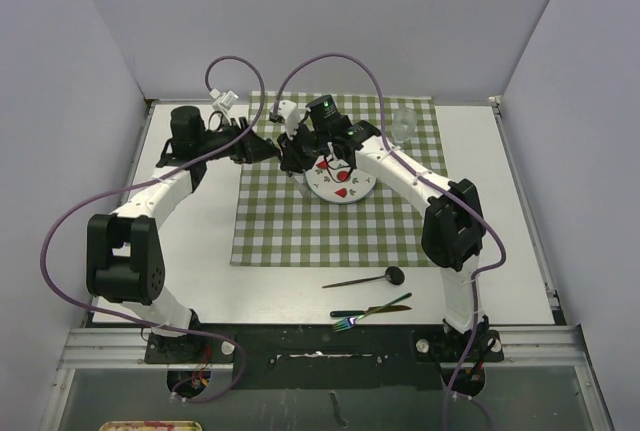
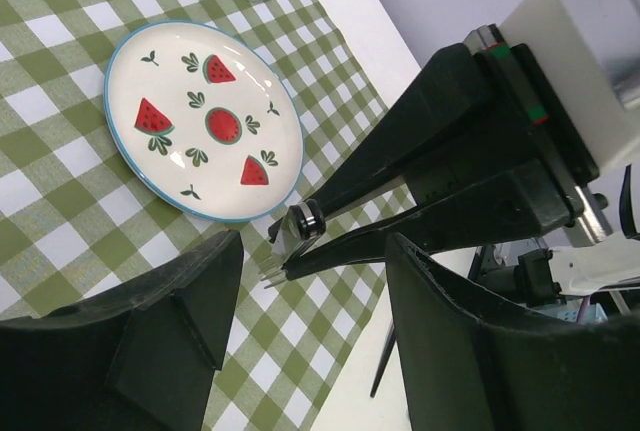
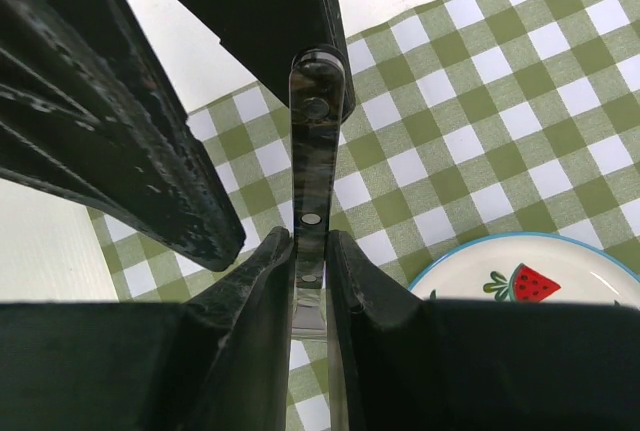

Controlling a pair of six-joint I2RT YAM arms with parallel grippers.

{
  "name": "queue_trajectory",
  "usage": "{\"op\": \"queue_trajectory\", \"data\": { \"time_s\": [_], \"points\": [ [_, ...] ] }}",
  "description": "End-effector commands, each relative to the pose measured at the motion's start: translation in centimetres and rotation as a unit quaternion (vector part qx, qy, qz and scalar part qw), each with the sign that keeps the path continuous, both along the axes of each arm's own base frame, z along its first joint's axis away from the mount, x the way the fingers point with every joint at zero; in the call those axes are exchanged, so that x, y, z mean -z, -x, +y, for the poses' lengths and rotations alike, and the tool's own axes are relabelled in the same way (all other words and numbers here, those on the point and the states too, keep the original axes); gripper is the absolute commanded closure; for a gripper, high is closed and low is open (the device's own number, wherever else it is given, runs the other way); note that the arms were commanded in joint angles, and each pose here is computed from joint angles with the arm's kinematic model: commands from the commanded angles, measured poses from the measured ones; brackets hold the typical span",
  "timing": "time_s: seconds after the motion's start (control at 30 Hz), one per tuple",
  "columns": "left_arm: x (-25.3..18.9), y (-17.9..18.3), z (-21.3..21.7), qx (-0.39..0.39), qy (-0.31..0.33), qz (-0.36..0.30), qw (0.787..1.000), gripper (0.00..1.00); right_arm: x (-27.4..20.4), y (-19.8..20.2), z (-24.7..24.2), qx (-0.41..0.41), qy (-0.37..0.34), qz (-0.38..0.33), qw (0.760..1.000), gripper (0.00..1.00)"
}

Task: Set the dinner table for one person
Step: Place the fork on the napkin.

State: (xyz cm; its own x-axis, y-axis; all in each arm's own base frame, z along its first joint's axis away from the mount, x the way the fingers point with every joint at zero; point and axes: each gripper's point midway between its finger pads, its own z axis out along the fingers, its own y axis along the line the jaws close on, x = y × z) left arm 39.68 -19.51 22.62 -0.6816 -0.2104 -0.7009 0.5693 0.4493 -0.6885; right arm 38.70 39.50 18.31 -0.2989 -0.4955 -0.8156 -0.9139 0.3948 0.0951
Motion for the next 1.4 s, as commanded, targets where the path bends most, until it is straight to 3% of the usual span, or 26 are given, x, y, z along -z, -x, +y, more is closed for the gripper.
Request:
{"op": "queue_trajectory", "data": {
  "time_s": [0.0, 0.2, 0.33, 0.4, 1.0, 1.37],
  "points": [
    [-1.3, -1.1, -0.3, 0.001, -0.008, -0.037, 0.999, 0.43, -5.4, -0.3, 0.1, -0.004, -0.049, -0.051, 0.997, 1.0],
    [-1.1, -1.4, -0.6, 0.0, -0.013, -0.038, 0.999, 0.45, -5.4, 0.0, 0.3, -0.008, -0.055, -0.043, 0.998, 1.0],
    [-1.0, -1.6, -0.6, -0.003, -0.017, -0.04, 0.999, 0.62, -5.3, 0.0, 0.4, -0.009, -0.056, -0.039, 0.998, 1.0],
    [-1.0, -1.6, -0.7, -0.004, -0.02, -0.043, 0.999, 0.65, -5.3, 0.1, 0.5, -0.009, -0.057, -0.038, 0.998, 1.0],
    [-0.2, -2.2, -1.5, -0.005, -0.05, -0.054, 0.997, 0.68, -5.3, 0.6, 0.8, -0.018, -0.06, -0.031, 0.998, 1.0],
    [-0.2, -2.7, -1.6, -0.013, -0.064, -0.057, 0.996, 0.94, -5.4, 0.7, 0.8, -0.021, -0.06, -0.032, 0.997, 1.0]
  ]
}}
